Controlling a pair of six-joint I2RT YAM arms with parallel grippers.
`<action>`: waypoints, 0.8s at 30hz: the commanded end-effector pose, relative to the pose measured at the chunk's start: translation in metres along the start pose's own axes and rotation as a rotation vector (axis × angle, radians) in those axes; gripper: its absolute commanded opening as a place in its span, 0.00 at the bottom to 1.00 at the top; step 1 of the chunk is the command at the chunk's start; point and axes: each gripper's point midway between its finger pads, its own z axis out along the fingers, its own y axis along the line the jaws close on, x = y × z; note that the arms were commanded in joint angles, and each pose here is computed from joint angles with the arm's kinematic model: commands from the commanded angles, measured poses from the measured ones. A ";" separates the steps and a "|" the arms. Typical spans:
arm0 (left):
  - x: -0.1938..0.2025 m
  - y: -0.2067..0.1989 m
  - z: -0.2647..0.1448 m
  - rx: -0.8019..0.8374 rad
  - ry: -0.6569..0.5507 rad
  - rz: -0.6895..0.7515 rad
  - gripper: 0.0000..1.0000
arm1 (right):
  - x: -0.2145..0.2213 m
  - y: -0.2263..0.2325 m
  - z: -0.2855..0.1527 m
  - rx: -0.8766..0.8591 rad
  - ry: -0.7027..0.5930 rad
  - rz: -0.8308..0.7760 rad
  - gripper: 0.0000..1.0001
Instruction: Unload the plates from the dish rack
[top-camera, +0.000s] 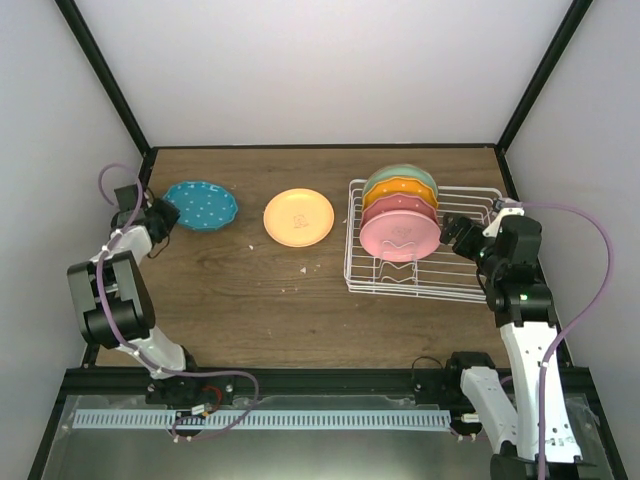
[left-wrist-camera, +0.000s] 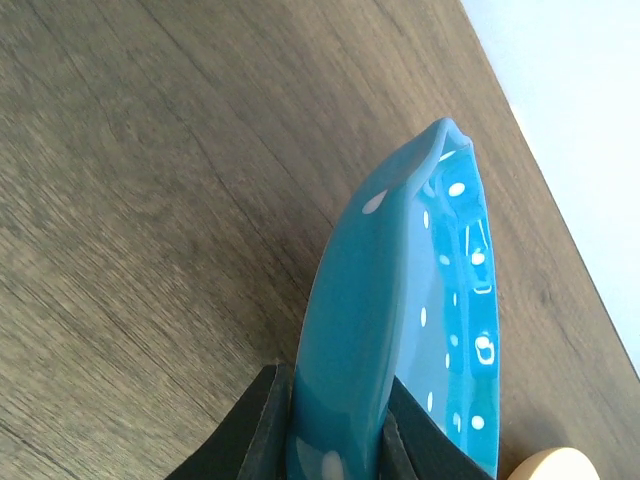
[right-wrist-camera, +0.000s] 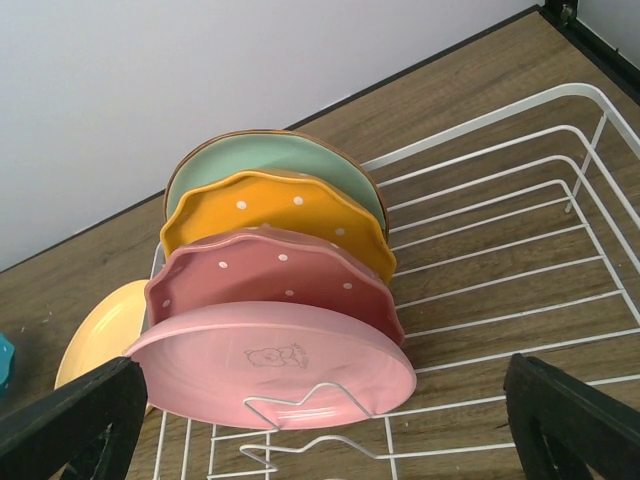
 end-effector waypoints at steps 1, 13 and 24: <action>-0.010 -0.023 0.004 0.131 -0.017 -0.039 0.04 | -0.021 0.014 -0.014 -0.036 -0.063 -0.013 1.00; 0.004 -0.004 0.027 0.087 0.037 -0.044 0.09 | -0.017 0.012 -0.020 -0.032 -0.061 0.004 1.00; 0.020 0.015 0.032 0.042 0.076 0.016 0.79 | -0.016 0.011 -0.023 -0.033 -0.064 0.008 1.00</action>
